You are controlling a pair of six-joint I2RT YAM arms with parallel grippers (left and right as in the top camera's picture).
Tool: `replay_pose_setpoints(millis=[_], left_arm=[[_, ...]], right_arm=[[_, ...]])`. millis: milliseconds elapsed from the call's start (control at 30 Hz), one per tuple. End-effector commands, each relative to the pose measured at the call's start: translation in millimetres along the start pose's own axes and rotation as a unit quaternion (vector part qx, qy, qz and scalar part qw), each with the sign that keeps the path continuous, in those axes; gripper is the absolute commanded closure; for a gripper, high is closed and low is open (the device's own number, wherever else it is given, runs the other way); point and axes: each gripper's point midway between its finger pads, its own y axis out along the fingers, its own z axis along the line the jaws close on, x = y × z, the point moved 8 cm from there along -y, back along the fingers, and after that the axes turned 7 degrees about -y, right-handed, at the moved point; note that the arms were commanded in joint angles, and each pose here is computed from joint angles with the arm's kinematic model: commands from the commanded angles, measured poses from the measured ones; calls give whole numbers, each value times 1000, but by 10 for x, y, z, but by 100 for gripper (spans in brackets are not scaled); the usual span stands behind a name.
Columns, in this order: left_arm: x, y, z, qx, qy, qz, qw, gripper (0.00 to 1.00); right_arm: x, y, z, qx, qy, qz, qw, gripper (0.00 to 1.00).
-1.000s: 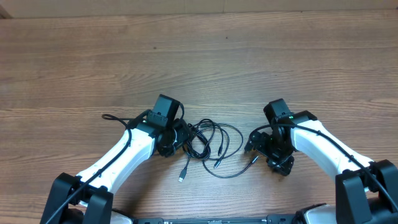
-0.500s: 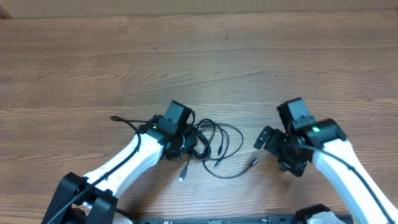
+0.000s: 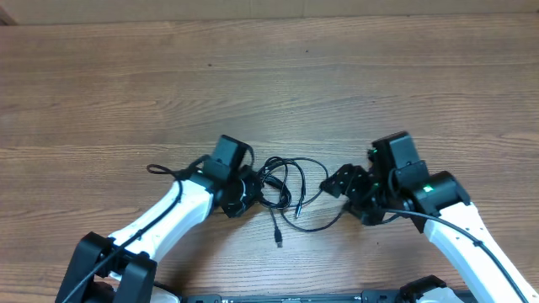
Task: Untangle cables
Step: 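Move both grippers toward the bundle center and grasp it, then hold the bundle with both grippers and lift it above the table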
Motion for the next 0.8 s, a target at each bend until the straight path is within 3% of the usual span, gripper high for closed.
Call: replay_pose_setpoints(millis=[0, 133, 333, 467, 767], left_arm=[[-25, -103, -16, -51, -51, 116, 991, 96], [57, -198, -21, -84, -76, 158, 981, 96], [2, -232, -47, -98, -76, 196, 973, 96], [2, -232, -47, -98, -76, 196, 973, 96], [7, -231, -51, -101, -65, 193, 974, 96]], right_arm=[[-139, 134, 32, 24, 4, 47, 999, 28], [-136, 240, 34, 30, 24, 38, 999, 29], [-90, 387, 29, 42, 77, 34, 996, 43], [-119, 481, 49, 34, 88, 47, 994, 54], [-280, 696, 119, 15, 58, 81, 995, 67]])
